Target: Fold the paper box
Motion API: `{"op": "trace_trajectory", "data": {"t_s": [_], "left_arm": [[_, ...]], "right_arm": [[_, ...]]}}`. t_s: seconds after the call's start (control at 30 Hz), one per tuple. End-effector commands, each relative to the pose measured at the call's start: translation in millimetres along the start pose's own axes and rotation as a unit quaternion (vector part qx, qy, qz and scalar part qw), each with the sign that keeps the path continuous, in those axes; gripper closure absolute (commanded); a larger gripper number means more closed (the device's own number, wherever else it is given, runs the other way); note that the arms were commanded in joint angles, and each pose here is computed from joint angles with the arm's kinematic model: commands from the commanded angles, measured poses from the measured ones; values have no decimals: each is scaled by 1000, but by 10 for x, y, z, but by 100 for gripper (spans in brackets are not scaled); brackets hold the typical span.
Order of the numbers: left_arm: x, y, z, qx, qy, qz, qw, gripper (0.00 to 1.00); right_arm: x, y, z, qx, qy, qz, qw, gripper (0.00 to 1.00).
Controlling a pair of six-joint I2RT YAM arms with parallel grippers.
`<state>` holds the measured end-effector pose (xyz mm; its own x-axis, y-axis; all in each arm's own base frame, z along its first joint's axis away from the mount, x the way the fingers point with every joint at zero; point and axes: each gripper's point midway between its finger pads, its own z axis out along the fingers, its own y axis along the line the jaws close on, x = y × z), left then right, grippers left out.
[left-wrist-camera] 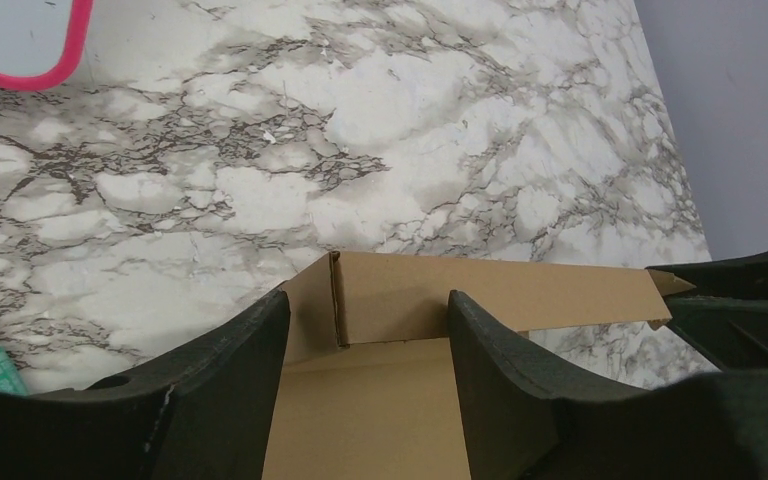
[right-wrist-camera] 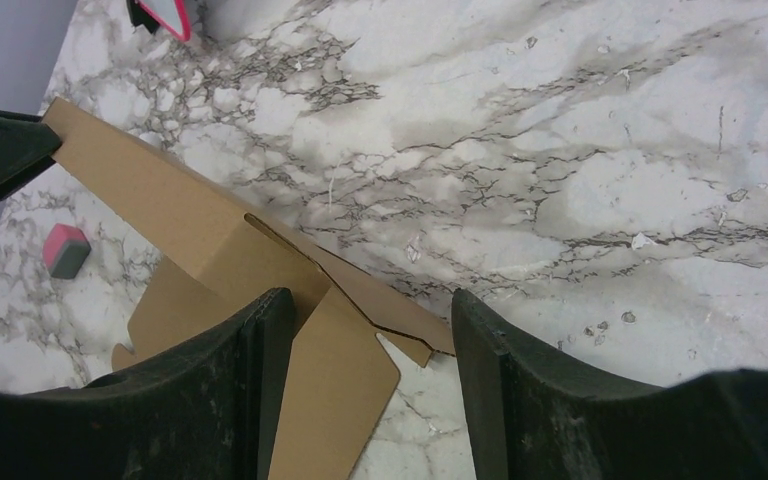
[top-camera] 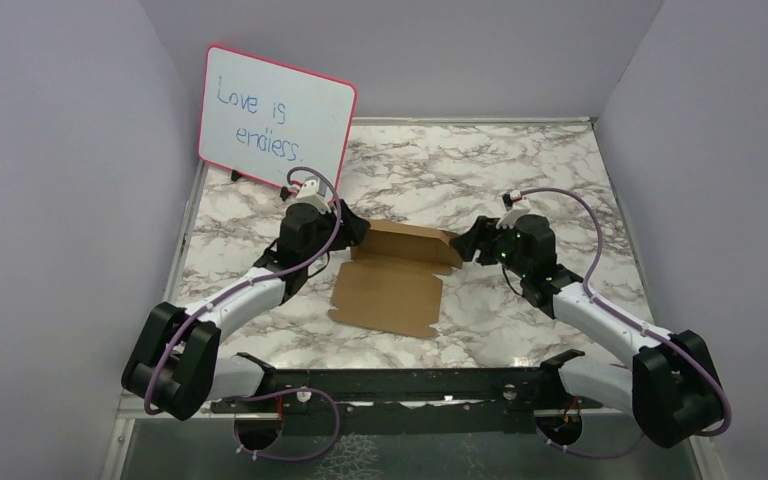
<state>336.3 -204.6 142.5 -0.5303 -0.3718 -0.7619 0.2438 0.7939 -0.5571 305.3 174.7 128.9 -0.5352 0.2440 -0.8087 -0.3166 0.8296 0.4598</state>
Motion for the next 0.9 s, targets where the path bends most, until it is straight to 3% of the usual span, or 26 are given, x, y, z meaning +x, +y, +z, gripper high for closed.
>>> {"op": "trace_trajectory", "data": {"t_s": [0.0,0.27,0.5,0.7,0.87], "left_arm": [[37,-163,9,28,12,-2,1000,41],[167,-286,-44,42,22,-2,999,45],[237,-320,-108,43,21,-5,999,46],[203,-263,-137,29,7,3,1000,45],[18,-115,-188,-23,-22,34,999,36]], "right_arm": [[24,34,34,-21,-5,-4,1000,37],[-86,-19,66,-4,-38,11,999,31],[-59,-23,135,-11,-43,20,999,16],[-66,-64,145,-1,-46,17,999,15],[-131,-84,57,8,-57,-10,998,15]]}}
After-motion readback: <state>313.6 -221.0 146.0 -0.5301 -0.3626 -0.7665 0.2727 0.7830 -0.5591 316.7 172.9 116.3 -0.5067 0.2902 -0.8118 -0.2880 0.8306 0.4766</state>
